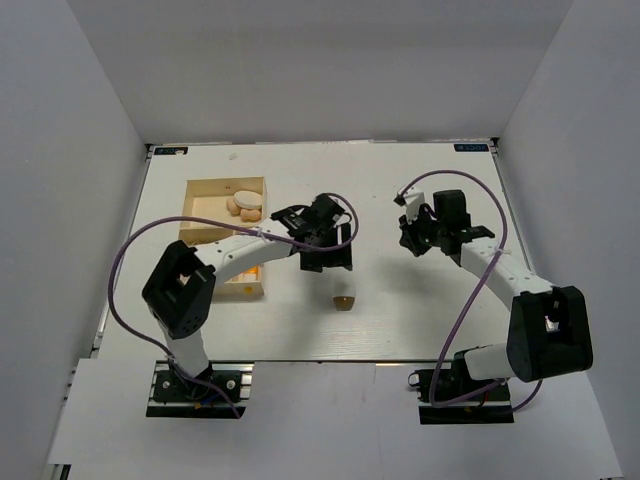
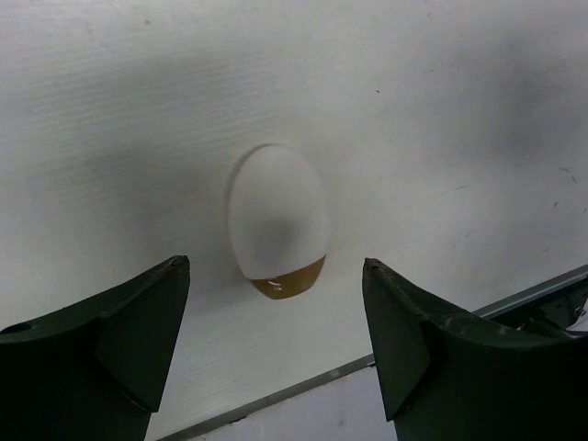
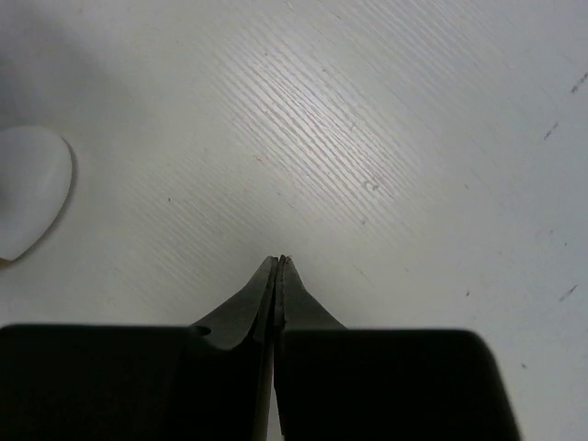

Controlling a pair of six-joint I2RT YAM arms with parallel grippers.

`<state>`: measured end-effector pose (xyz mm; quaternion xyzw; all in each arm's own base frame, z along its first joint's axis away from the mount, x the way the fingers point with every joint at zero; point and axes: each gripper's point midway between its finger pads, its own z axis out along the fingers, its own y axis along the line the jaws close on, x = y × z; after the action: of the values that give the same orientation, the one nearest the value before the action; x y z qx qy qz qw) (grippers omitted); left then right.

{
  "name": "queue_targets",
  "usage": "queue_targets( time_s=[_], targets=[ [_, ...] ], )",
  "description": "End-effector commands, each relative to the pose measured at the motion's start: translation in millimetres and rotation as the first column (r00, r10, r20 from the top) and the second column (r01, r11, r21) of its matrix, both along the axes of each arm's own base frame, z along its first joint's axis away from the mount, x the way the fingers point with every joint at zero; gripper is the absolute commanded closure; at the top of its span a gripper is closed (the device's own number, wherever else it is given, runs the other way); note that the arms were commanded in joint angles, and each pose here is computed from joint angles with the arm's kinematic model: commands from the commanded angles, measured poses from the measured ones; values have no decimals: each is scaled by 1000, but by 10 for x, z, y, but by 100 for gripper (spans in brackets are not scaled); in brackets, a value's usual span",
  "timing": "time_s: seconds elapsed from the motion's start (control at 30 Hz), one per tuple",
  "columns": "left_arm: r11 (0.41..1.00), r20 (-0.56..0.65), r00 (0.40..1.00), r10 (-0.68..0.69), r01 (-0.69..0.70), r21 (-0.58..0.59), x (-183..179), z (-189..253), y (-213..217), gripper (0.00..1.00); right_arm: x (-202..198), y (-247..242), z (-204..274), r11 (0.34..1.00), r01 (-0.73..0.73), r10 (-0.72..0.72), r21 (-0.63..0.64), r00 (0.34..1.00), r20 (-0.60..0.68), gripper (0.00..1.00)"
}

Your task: Organize the makeup

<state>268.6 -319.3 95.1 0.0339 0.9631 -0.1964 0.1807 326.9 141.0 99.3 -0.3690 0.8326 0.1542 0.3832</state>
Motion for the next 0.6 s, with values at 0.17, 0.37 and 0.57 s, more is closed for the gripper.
queue_targets(
  time_s=[0.17,0.37,0.57],
  targets=[
    [992,-45,999,30,-24,126,-210,-122,-258,10,81,-144,70,986,145,-144,77,989,-18,100],
    [971,-71,997,20,-2,240,-283,-448,-333,4,58,-168,51,983,154,-150,104,988,-49,100],
    [958,-69,997,21,0,287,-340,-564,-302,4,42,-203,30,981,165,-159,107,985,-59,100]
  ],
)
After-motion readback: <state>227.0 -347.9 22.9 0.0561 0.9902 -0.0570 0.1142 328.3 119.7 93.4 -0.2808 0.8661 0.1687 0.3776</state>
